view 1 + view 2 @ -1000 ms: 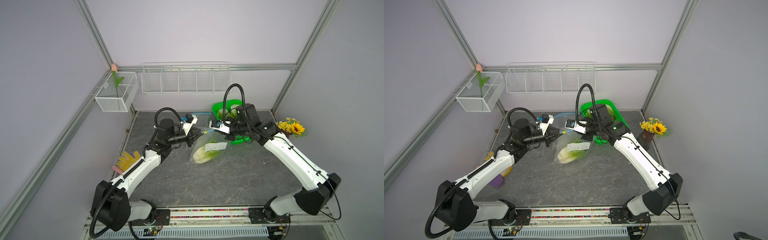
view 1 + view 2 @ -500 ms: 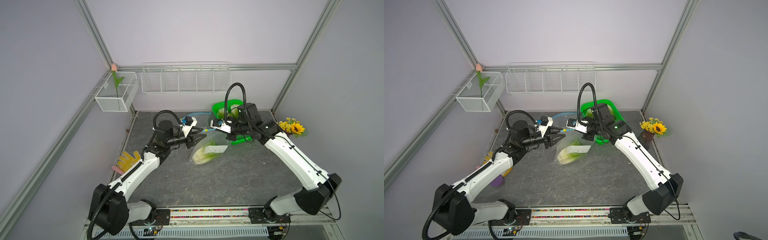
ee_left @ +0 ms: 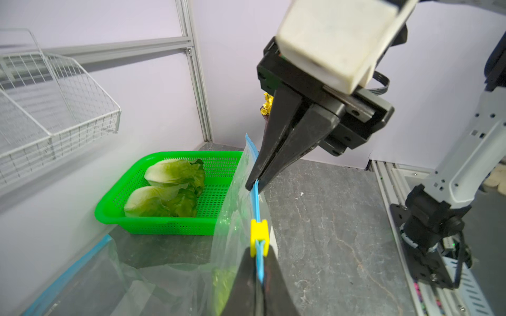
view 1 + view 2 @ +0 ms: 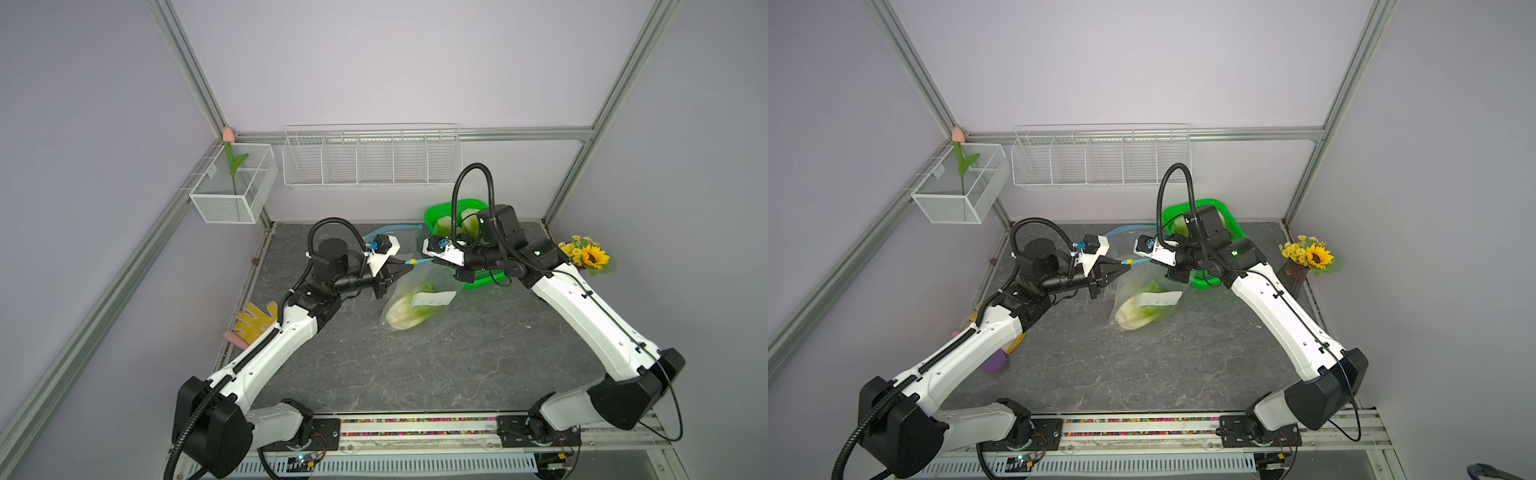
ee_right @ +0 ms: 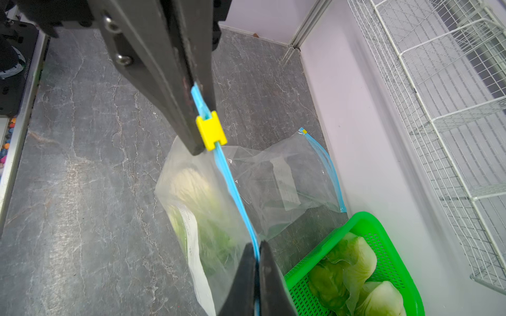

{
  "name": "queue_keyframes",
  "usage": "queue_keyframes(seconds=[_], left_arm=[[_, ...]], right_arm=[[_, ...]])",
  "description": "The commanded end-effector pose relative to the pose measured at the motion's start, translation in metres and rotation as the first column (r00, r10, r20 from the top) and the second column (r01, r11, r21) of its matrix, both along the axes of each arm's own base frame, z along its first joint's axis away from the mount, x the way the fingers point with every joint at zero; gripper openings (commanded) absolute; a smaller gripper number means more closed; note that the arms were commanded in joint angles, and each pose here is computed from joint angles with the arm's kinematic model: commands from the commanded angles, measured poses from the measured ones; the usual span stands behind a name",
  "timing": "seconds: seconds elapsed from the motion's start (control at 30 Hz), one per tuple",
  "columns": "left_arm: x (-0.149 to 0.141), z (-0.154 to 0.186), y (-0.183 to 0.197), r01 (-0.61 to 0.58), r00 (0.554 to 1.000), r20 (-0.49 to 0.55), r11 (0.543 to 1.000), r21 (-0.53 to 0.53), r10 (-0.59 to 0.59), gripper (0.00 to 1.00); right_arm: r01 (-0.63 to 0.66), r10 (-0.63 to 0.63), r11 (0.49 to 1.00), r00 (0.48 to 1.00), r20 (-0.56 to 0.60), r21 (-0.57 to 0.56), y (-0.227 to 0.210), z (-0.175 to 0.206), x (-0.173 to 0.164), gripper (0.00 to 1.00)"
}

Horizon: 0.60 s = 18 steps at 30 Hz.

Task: Open the zip-top bag and take out the chinese cabbages
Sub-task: Adjust the zipper food storage bag at the center of the board.

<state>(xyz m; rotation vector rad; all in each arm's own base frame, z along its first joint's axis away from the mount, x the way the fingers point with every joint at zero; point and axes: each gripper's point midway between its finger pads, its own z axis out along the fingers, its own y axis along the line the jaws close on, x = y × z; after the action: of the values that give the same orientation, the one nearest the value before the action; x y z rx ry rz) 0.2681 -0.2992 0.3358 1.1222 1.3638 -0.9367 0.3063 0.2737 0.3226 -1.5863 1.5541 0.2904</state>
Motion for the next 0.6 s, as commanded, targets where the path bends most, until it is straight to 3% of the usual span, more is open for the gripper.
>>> queue_keyframes(seconds=[0.0,0.1,0.23,0.4,0.57], left_arm=[[0.001,0.010,-0.003,0.006,1.000,0.018,1.000,-0.005,-0.006,0.01],[0.002,0.007,-0.004,0.003,1.000,0.010,1.000,0.001,-0.003,0.00],[0.002,0.005,-0.004,0.004,1.000,0.010,1.000,0.006,-0.004,0.00],[0.001,0.001,-0.004,0.009,1.000,0.007,1.000,0.016,-0.009,0.00],[-0.002,-0.001,-0.004,0.028,1.000,0.010,0.999,0.023,-0.028,0.00]], right_arm=[[-0.016,0.016,1.000,1.000,-0.014,0.020,0.002,0.005,-0.004,0.07],[-0.016,0.016,1.000,1.000,-0.010,0.024,0.002,0.006,-0.004,0.09],[-0.032,0.033,0.997,0.999,-0.005,0.064,0.005,0.014,-0.008,0.18],[-0.134,0.141,0.977,0.990,-0.029,0.169,0.020,0.032,-0.025,0.36],[-0.221,0.243,0.946,0.968,-0.067,0.237,0.034,0.041,-0.039,0.36]])
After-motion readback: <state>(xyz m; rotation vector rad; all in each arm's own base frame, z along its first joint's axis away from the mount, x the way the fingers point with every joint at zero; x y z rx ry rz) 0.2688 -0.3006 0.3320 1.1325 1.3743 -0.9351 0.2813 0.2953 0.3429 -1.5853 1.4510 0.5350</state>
